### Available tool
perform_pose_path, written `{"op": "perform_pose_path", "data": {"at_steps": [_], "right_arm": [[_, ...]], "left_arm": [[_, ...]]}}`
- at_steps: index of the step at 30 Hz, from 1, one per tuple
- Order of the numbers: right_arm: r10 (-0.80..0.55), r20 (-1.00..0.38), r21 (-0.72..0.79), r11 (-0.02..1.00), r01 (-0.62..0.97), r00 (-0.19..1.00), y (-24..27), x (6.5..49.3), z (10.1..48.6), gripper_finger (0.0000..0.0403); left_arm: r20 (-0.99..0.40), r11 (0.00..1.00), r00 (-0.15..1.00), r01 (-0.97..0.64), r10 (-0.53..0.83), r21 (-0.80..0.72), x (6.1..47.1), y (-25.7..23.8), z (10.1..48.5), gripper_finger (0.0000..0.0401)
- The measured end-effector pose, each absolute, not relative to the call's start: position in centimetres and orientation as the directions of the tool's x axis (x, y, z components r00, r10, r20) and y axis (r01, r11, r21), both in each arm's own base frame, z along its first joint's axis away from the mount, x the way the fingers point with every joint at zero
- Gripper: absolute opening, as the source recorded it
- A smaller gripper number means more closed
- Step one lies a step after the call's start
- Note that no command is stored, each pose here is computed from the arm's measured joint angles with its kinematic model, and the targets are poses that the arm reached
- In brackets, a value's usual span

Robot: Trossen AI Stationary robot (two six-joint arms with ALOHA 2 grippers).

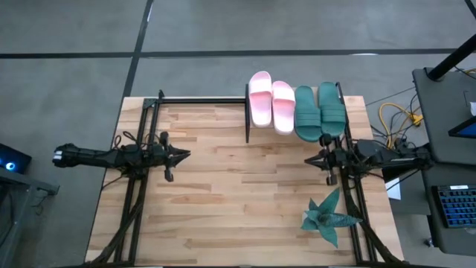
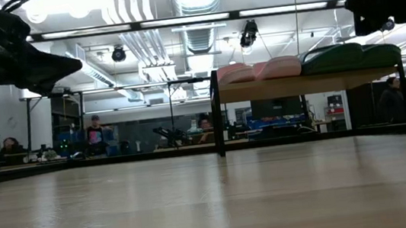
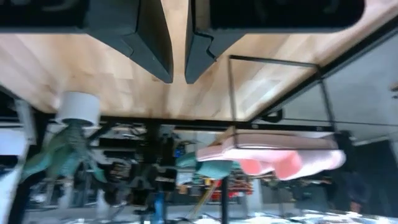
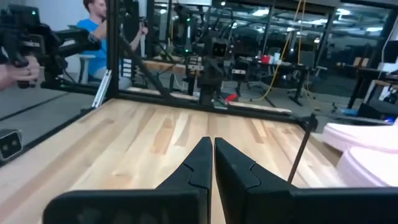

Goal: Pick and place slides into the shelf
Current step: Return to Home Position

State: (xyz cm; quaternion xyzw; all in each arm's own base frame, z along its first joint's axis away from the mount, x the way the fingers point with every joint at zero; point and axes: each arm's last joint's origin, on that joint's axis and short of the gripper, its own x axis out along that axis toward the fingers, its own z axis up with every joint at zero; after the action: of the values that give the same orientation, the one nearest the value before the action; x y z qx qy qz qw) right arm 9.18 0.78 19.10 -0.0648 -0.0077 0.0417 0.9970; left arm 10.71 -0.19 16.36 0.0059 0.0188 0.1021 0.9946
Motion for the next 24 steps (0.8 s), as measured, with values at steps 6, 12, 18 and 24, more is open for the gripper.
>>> {"op": "perform_pose_path", "data": {"at_steps": [6, 12, 18, 24], "right_arm": [[0.086, -0.025, -0.123, 0.988, -0.088, 0.996, 0.8, 9.3, 17.9, 0.0008], [0.062, -0.038, -0.118, 0.991, -0.066, 0.997, 0.7, 9.4, 17.1, 0.0008], [0.062, -0.038, -0.107, 0.992, -0.066, 0.997, 0.7, 9.4, 17.3, 0.0009], [0.061, -0.041, -0.11, 0.992, -0.065, 0.997, 0.7, 9.4, 17.2, 0.0009]], "left_arm": [[-0.025, 0.993, 0.993, -0.115, 0.115, -0.02, 10.7, -0.4, 16.5, 0.0027], [-0.05, 0.993, 0.992, -0.114, 0.114, -0.003, 10.6, -0.4, 16.2, 0.0027], [-0.006, 0.994, 0.994, -0.109, 0.109, -0.012, 10.0, -0.4, 16.6, 0.0012], [-0.004, 0.996, 0.996, -0.094, 0.094, 0.011, 9.8, -0.4, 16.9, 0.0002]]}}
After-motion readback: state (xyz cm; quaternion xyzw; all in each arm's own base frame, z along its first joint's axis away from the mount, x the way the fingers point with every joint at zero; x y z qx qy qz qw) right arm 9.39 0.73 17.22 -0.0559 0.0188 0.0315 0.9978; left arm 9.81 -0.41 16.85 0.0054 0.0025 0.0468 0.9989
